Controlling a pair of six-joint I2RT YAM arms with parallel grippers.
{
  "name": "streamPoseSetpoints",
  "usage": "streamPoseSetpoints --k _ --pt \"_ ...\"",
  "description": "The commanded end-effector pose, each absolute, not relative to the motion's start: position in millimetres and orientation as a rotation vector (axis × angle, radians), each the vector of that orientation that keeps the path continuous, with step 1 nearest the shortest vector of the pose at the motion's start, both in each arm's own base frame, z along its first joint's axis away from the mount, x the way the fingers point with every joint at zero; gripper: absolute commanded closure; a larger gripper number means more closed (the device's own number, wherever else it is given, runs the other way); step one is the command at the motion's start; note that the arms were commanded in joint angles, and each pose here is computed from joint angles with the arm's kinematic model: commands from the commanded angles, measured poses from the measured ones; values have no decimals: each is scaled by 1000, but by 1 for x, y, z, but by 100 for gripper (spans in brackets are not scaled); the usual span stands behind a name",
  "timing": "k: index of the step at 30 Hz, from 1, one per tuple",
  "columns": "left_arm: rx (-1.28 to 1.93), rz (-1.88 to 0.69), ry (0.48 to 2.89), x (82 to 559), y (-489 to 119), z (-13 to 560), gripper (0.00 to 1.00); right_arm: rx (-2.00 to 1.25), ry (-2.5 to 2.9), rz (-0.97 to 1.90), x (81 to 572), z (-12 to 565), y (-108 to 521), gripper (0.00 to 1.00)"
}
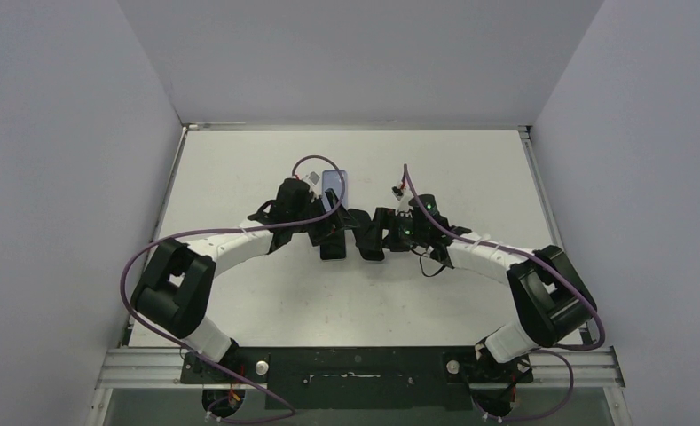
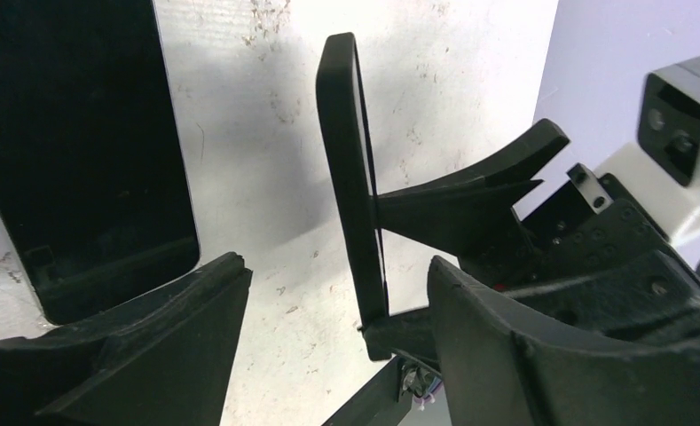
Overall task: Take the phone out of the phone case
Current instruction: Pick up the phone at the center of the board.
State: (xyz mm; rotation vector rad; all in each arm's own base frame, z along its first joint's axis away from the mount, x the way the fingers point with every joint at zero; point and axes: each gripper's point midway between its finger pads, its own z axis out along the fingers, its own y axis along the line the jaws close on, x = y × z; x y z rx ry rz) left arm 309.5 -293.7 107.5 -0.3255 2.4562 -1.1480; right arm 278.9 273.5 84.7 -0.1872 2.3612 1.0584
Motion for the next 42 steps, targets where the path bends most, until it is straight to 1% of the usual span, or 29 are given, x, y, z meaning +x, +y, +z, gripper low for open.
streamPoseSetpoints --k 1,4,10,14,15,17,19,21,23,25,26,28,30,33,42 --pt "-313 -1198 2380 321 -307 124 37 -289 2116 1179 283 144 298 100" --pt "-319 -1202 2368 324 -308 125 45 -317 2087 1186 279 151 303 100" --pt "-330 -1250 2300 327 -307 139 70 -386 2047 1181 270 162 313 100" --pt "-335 -1285 2216 330 -296 156 95 -399 2033 1170 269 172 315 100" --pt "-340 -1293 2187 332 -292 162 100 -401 2025 1173 269 176 315 100" --pt "-349 -1306 2129 334 -282 175 100 -402 2002 1182 269 187 315 92" --pt "-366 -1324 2063 337 -271 190 100 -399 1980 1198 268 197 315 76" --pt "-374 -1349 1995 338 -262 206 100 -392 1959 1213 268 206 314 53" --pt "-386 -1367 1936 339 -254 221 100 -389 1944 1237 267 213 314 35" --pt "-399 -1382 1883 339 -247 234 100 -389 1930 1269 265 219 314 24" --pt "-409 -1392 1857 339 -244 239 100 -386 1922 1288 264 222 314 20" --pt "-437 -1426 1807 338 -241 249 100 -370 1905 1322 263 228 313 16" --pt "-485 -1476 1754 338 -239 258 100 -354 1885 1353 262 234 312 14" --pt "-537 -1542 1673 339 -236 274 100 -344 1865 1389 258 240 312 15" --pt "-687 -1660 1455 341 -224 308 100 -321 1799 1519 250 256 319 28"
